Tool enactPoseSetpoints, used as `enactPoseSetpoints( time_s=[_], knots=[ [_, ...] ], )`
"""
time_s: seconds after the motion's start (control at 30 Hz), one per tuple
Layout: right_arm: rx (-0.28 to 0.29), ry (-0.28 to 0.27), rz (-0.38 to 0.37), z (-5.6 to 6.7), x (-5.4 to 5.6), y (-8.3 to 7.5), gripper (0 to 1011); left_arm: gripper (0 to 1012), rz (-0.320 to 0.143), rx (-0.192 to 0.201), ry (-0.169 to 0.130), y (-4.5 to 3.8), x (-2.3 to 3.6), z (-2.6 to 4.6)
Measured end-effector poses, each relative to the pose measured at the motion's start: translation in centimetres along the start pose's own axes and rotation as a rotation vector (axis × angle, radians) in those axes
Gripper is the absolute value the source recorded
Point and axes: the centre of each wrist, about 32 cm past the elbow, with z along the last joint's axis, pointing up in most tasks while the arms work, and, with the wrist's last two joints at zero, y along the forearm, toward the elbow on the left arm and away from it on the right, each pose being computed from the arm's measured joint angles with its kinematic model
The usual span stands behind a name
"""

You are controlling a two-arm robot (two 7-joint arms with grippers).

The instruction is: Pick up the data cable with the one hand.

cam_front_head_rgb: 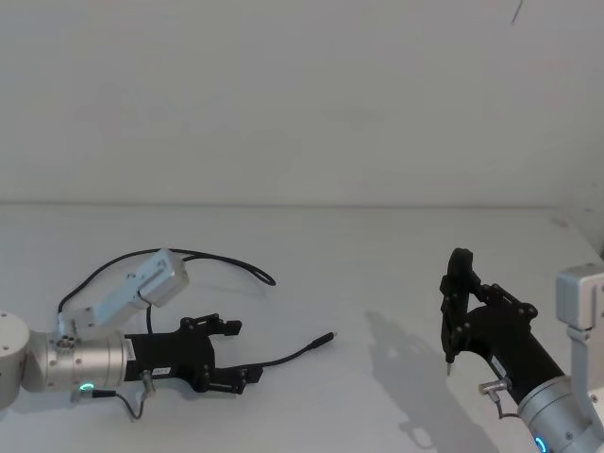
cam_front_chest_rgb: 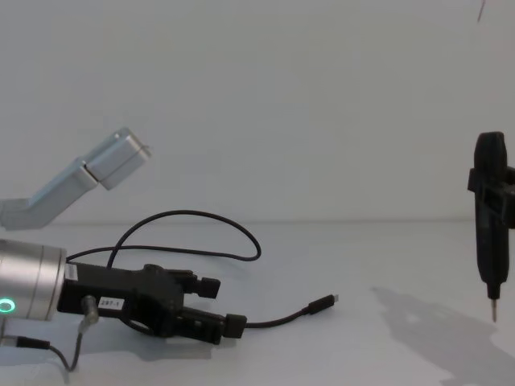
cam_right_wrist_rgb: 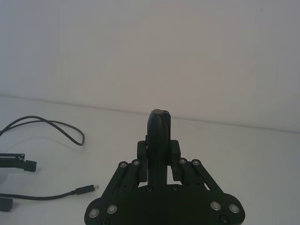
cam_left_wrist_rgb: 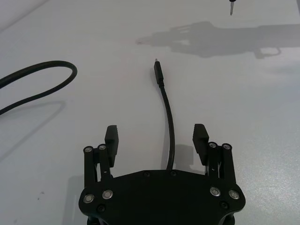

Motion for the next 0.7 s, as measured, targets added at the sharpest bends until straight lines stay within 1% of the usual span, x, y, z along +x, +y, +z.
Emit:
enactPoseSetpoints(
  time_s=[0.13, 0.23, 0.3, 0.37, 0.4, 0.47, 0.5, 0.6, 0.63, 0.7],
  knots=[
    [0.000, 0.000, 0.000, 0.00, 0.00, 0.00, 279, 906, -0.004, 0.006, -0.001, -0.15, 0.03, 0.05],
    [0.000, 0.000, 0.000, 0.00, 0.00, 0.00, 279, 840, -0.009, 0.018, -0.006, -0.26, 0.09, 0.17],
    [0.000, 0.000, 0.000, 0.00, 0.00, 0.00, 279, 773, -0.015, 0.030, -0.011, -0.32, 0.12, 0.26],
    [0.000, 0.000, 0.000, 0.00, 0.00, 0.00, 279, 739, -0.021, 0.039, -0.014, -0.36, 0.13, 0.31],
    [0.000, 0.000, 0.000, 0.00, 0.00, 0.00, 279, 684, -0.025, 0.047, -0.017, -0.39, 0.11, 0.32],
    [0.000, 0.000, 0.000, 0.00, 0.00, 0.00, 279, 636, -0.031, 0.054, -0.020, -0.43, 0.08, 0.37],
    [0.000, 0.000, 0.000, 0.00, 0.00, 0.00, 279, 577, -0.034, 0.057, -0.022, -0.45, 0.06, 0.41],
    [0.000, 0.000, 0.000, 0.00, 0.00, 0.00, 279, 513, -0.045, 0.070, -0.029, -0.56, -0.05, 0.54],
    [0.000, 0.000, 0.000, 0.00, 0.00, 0.00, 279, 452, -0.046, 0.072, -0.029, -0.57, -0.07, 0.54],
    [0.000, 0.000, 0.000, 0.00, 0.00, 0.00, 279, 396, -0.052, 0.078, -0.033, -0.65, -0.15, 0.61]
  ],
)
